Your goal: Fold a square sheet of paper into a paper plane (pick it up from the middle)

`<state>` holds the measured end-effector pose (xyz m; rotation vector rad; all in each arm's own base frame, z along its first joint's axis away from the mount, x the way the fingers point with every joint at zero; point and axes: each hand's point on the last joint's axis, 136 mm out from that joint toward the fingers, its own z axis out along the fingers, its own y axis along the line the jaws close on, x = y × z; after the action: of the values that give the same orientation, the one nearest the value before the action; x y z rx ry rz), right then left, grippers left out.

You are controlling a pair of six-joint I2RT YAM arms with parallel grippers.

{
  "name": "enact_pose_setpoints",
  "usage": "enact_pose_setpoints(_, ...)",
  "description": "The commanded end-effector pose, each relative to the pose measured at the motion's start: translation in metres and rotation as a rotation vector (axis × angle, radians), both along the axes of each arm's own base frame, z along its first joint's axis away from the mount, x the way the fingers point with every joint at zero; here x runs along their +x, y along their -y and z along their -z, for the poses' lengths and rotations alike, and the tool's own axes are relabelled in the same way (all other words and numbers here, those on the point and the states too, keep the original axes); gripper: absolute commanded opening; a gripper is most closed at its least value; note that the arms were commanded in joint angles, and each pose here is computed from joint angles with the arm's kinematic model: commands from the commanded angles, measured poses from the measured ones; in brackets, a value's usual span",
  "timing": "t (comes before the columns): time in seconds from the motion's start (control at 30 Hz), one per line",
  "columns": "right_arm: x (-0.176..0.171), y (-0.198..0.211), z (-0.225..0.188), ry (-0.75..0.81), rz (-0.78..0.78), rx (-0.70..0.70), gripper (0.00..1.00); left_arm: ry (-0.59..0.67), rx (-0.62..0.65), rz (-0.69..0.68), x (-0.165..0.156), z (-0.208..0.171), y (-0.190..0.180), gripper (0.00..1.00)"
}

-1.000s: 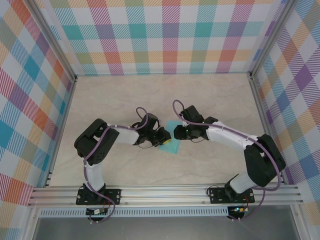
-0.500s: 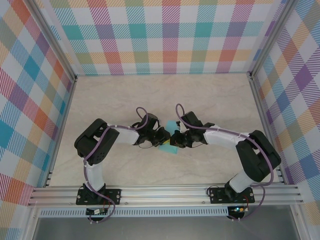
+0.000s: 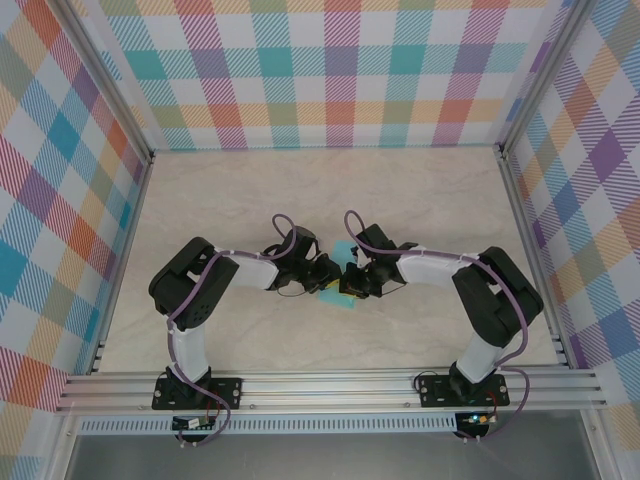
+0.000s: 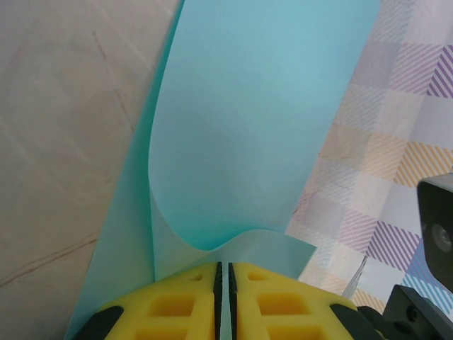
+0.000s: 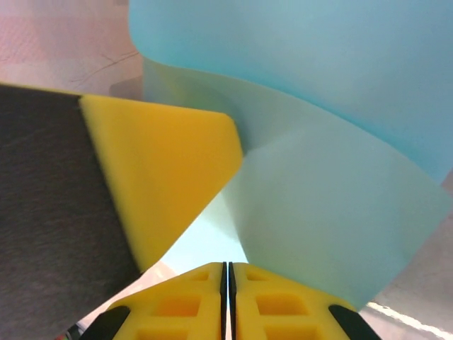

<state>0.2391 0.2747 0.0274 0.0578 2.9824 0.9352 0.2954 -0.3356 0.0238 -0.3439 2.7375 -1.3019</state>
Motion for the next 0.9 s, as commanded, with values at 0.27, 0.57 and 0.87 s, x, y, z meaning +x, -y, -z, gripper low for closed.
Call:
enact_pose_setpoints(0.27, -0.006, 0.015, 0.013, -0.017, -0.009, -0.100, 0.12, -0.051, 0.071, 0.018, -0.017, 0.030, -0.008, 0.14)
enact_pose_setpoints(0.57, -0.008, 0.015, 0.008, -0.029, -0.008, -0.089, 0.12, -0.058, 0.078, 0.017, -0.019, 0.034, -0.010, 0.13)
enact_pose_setpoints(0.87, -0.007, -0.009, -0.029, -0.011, -0.023, 0.077, 0.13, -0.056, 0.075, 0.019, -0.018, 0.033, -0.010, 0.13)
